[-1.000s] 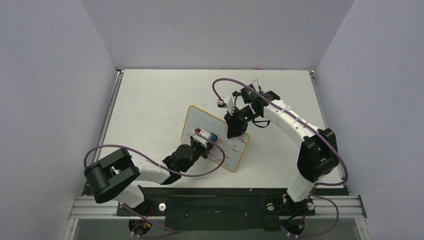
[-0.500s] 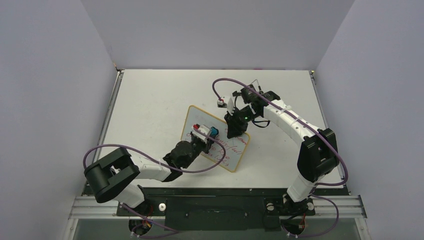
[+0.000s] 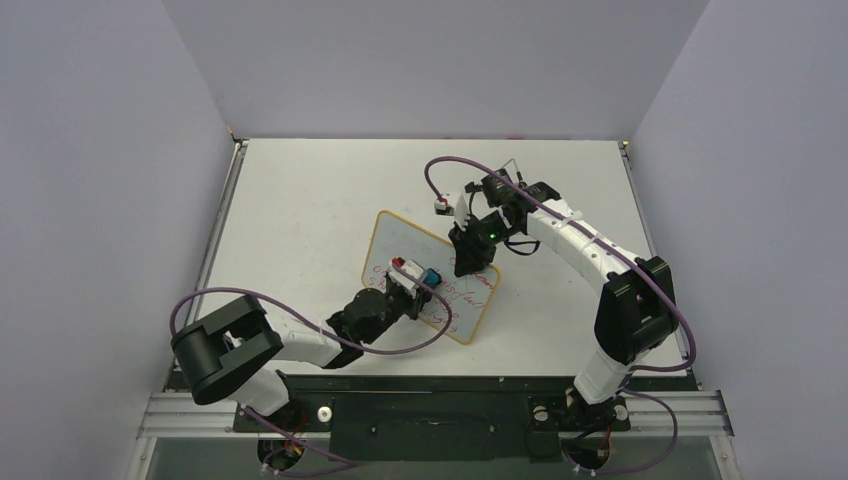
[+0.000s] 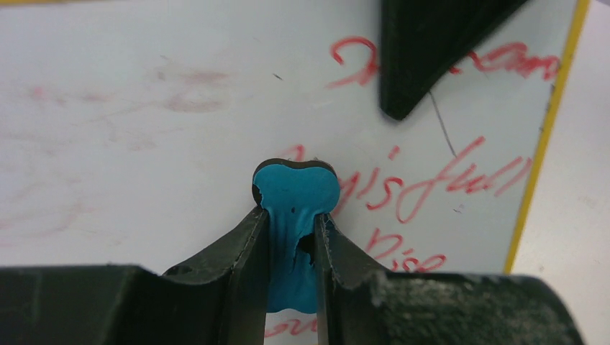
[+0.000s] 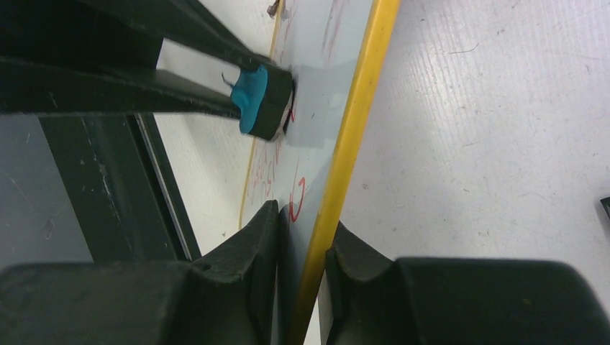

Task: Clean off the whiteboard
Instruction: Erase the whiteboard at the center of the board.

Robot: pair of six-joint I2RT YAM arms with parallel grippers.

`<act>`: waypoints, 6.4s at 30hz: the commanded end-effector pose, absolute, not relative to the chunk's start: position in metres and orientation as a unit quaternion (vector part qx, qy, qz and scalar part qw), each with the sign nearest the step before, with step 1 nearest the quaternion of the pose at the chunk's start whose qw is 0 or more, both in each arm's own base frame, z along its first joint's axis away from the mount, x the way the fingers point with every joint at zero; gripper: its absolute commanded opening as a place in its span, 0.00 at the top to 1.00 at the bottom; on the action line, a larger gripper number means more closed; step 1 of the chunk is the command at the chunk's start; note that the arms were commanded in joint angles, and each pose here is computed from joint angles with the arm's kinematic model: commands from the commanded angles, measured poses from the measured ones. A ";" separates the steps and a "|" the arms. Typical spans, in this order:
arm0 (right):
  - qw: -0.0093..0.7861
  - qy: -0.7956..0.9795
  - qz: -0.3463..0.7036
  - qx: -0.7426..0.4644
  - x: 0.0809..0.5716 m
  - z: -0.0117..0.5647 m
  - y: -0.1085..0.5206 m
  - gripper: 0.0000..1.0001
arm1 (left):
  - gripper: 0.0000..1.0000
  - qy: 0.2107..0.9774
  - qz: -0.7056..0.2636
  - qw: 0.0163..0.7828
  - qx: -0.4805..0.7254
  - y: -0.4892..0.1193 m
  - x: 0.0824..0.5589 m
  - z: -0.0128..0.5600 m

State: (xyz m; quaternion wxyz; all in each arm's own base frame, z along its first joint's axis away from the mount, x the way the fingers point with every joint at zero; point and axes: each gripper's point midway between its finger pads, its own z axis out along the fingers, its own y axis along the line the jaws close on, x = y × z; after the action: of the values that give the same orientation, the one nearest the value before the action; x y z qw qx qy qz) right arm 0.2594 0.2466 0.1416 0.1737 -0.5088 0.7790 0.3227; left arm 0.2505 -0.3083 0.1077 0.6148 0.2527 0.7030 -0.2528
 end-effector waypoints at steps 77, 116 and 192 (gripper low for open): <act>0.130 0.771 0.290 -0.552 0.245 0.114 0.237 1.00 | 1.00 0.777 -0.165 0.579 0.182 -0.265 0.256 0.088; 0.128 0.769 0.289 -0.555 0.244 0.114 0.238 1.00 | 1.00 0.765 -0.221 0.570 0.203 -0.279 0.243 0.099; 0.125 0.768 0.289 -0.557 0.243 0.113 0.239 1.00 | 1.00 0.742 -0.240 0.562 0.277 -0.311 0.204 0.096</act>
State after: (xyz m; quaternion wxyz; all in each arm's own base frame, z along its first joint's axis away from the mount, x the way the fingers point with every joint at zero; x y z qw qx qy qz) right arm 0.2420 0.2513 0.1365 0.1424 -0.5194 0.7729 0.3355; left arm 0.1944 -0.3075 0.0814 0.5403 0.2922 0.7488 -0.2489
